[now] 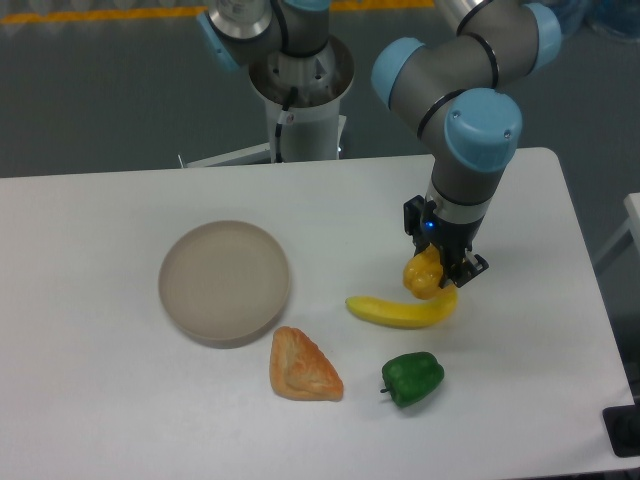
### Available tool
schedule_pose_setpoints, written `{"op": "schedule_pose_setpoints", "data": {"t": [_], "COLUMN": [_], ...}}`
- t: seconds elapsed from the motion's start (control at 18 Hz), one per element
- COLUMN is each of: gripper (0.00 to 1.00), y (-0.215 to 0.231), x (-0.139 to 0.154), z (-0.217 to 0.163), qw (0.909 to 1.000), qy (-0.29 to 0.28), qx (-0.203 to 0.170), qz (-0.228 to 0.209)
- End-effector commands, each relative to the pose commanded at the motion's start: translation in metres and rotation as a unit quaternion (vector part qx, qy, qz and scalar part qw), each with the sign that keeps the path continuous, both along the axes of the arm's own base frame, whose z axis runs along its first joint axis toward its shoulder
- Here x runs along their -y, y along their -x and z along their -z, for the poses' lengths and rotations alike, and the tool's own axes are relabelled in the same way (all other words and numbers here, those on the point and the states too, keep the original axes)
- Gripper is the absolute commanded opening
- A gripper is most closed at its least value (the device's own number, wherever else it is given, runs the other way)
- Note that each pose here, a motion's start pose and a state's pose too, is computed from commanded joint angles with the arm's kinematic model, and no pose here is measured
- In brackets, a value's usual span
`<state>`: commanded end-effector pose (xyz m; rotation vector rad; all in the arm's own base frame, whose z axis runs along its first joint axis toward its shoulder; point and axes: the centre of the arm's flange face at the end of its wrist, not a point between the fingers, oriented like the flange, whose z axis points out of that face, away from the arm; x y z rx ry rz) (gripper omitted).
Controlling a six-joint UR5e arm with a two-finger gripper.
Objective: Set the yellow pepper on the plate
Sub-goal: 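Carry the held yellow pepper over to the beige plate and lower it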
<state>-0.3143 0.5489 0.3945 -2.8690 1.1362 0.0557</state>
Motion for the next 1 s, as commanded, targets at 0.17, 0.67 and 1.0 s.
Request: {"op": "schedule_pose_setpoints", "data": {"t": [0.17, 0.67, 1.0], "gripper": [0.28, 0.28, 0.28], "y": [0.000, -0.033, -0.123], "x": [0.000, -0.007, -0.022], "z": [-0.001, -0.008, -0.004], "qw": [1.0000, 0.9998, 0.9990], "qy": [-0.002, 0.006, 0.014], "qx": [0.000, 0.017, 0.026], "qz": [0.000, 0.000, 0.034]}}
